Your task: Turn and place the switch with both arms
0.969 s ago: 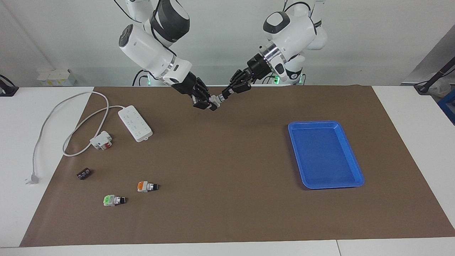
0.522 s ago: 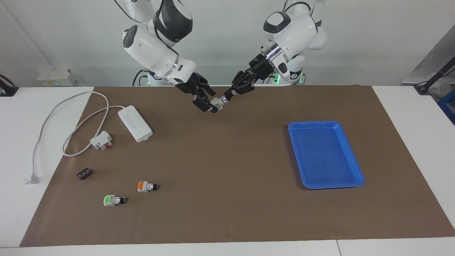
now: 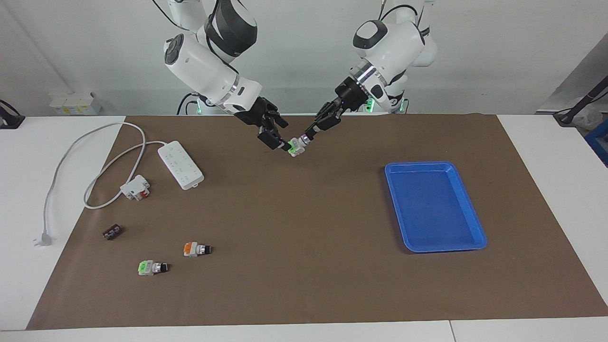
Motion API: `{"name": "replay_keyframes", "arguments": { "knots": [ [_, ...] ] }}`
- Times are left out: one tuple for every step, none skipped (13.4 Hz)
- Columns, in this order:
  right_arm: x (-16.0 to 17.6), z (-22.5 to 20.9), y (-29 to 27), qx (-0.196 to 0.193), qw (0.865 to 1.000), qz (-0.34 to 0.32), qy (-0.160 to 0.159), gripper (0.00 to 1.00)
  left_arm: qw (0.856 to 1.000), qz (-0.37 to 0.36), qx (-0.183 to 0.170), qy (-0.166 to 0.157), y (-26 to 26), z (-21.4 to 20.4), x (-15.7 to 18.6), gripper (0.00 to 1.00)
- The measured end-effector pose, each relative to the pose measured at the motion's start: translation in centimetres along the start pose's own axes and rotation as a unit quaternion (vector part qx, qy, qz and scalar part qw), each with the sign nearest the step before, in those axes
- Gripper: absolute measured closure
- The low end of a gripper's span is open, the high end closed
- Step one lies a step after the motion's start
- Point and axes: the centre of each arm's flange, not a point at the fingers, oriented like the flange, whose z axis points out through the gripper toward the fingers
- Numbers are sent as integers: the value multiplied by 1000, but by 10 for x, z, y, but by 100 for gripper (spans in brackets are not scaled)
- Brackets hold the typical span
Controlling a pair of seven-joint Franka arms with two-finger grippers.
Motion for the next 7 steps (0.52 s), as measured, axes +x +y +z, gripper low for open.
{"name": "replay_keyframes", "arguments": {
  "knots": [
    [-1,-1,0,1,1000,1,0,0,1000,25,0,11,3,-3,6,91],
    [-3,-1,0,3,1000,2,-1,0,998,52,1,22,6,-6,12,91],
    [-5,-2,-1,8,1000,5,-3,0,996,83,7,32,8,-8,16,91],
    [-9,-2,-2,14,1000,13,-10,0,992,118,24,43,8,-9,21,91],
    [-13,-4,-2,18,999,25,-24,0,986,152,51,53,7,-9,25,91],
    [-19,-6,-2,18,998,37,-43,0,977,186,84,65,5,-10,32,91],
    [-24,-8,-1,18,997,48,-63,0,968,213,113,75,3,-12,39,91]
  ]
}}
